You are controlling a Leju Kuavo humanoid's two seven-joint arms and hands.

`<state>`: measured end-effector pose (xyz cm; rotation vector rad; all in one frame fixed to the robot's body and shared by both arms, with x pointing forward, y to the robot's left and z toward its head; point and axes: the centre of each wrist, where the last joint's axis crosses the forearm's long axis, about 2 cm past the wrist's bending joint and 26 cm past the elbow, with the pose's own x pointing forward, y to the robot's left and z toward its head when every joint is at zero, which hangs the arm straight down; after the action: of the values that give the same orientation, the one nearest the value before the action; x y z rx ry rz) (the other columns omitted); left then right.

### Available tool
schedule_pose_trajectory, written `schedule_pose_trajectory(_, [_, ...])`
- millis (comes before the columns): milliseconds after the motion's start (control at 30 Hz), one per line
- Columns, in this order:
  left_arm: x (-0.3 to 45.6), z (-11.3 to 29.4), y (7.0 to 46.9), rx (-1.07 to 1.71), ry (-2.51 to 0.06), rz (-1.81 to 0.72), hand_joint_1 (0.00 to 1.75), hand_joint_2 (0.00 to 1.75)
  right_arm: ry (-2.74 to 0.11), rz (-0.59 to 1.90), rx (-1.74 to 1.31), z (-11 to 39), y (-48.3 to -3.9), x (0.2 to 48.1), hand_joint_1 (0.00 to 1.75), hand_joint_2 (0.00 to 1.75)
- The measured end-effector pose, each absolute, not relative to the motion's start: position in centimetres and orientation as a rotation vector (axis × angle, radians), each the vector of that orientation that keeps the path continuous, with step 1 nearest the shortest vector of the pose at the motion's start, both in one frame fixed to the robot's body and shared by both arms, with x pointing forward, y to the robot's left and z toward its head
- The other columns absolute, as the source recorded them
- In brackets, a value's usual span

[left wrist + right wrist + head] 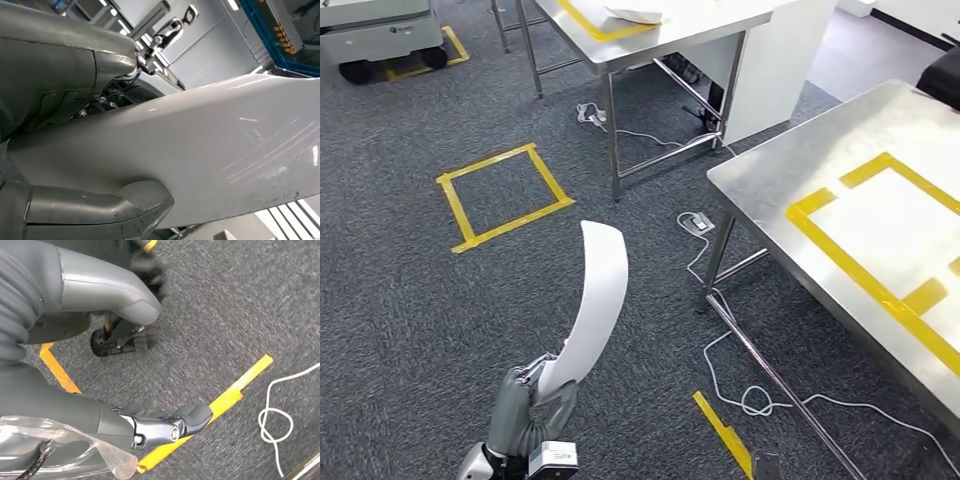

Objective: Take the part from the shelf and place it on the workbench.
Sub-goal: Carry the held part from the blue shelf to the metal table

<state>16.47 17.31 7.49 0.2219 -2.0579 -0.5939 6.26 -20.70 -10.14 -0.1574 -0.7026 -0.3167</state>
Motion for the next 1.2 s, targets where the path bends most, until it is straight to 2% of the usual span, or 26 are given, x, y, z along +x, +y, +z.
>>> schedule_pose_trajectory(133, [16.2,7.6,17.4,0.256,-2.058,-0.573,1.75,1.75,-0.749,-0.287,-0.151,-10.3,-21.2,5.9,0.0,1.75])
schedule_pose_trajectory(300, [14.8,7.8,18.6,0.347,-2.039,-0.504,1.75,1.75,-0.807,-0.206,-0.116,-11.2,-25.4,2.2,0.0,1.75])
schedule_pose_trajectory(400, [14.3,7.6,19.0,0.359,-2.025,-0.507,1.75,1.75,-0.817,-0.18,-0.121,-11.3,-27.1,1.8,0.0,1.75])
schedule_pose_trajectory(1200, [15.0,8.3,19.0,0.368,-2.03,-0.485,1.75,1.75,-0.802,-0.116,-0.109,-11.2,-28.0,2.5,0.0,1.75])
